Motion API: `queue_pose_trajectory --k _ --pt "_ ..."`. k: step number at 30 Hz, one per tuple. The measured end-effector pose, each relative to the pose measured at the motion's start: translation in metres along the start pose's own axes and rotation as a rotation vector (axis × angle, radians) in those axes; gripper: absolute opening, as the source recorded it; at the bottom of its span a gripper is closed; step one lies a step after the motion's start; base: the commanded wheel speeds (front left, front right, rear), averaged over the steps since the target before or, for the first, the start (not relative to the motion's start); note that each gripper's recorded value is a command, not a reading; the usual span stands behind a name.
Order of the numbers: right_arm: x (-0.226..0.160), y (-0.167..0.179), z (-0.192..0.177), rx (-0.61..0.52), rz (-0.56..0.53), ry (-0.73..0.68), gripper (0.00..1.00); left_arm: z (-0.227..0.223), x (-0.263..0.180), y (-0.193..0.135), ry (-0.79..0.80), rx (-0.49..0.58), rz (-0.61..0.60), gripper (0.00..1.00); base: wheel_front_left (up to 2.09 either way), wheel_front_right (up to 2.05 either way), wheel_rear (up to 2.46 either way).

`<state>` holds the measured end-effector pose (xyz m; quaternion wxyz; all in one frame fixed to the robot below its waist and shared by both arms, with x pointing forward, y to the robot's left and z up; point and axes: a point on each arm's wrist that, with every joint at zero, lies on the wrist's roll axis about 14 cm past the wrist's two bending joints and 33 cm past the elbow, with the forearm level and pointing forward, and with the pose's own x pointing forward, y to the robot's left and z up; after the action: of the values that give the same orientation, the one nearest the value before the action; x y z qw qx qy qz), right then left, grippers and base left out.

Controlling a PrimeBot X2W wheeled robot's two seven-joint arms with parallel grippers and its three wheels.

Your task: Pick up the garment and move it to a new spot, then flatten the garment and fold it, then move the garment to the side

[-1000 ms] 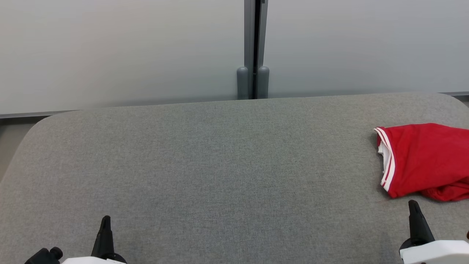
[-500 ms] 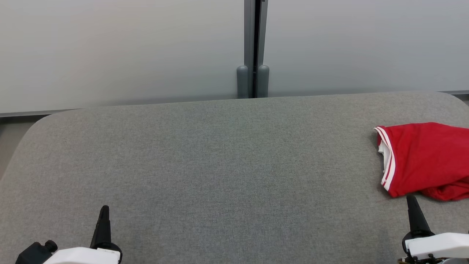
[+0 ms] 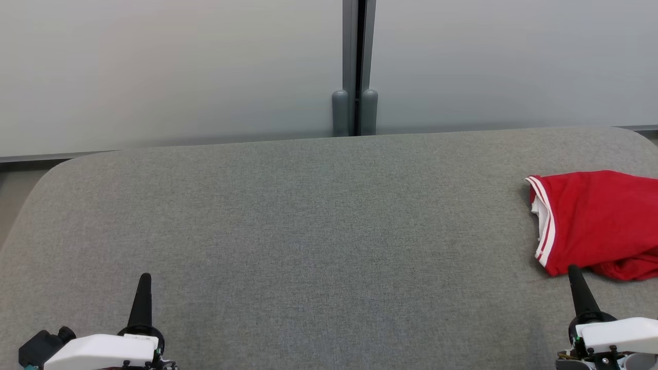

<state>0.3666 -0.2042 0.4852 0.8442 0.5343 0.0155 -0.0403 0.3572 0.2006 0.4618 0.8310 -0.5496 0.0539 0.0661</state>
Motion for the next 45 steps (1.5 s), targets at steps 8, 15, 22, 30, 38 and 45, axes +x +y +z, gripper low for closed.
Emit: queue_pose_trajectory --k 8,15,22,30,38,45 --pt "0.003 0.002 0.000 0.079 0.007 0.006 0.00 0.002 0.004 -0.007 0.004 -0.071 -0.025 0.00 0.00 0.00 0.00" --pt "0.007 0.007 0.001 0.153 0.019 0.012 0.00 0.004 0.008 -0.013 0.006 -0.137 -0.048 0.00 0.00 0.00 0.00" --pt "0.010 0.009 0.001 0.213 0.028 0.016 0.00 0.006 0.012 -0.019 0.008 -0.192 -0.066 0.00 0.00 0.00 0.00" --pt "0.012 0.012 0.001 0.278 0.038 0.022 0.00 0.009 0.015 -0.027 0.011 -0.252 -0.093 0.00 0.00 0.00 0.00" --pt "0.015 0.015 0.002 0.338 0.048 0.026 0.00 0.010 0.017 -0.031 0.017 -0.307 -0.111 0.00 0.00 0.00 0.00" --pt "0.017 0.018 0.002 0.388 0.060 0.032 0.00 0.012 0.020 -0.037 0.020 -0.352 -0.131 0.00 0.00 0.00 0.00"
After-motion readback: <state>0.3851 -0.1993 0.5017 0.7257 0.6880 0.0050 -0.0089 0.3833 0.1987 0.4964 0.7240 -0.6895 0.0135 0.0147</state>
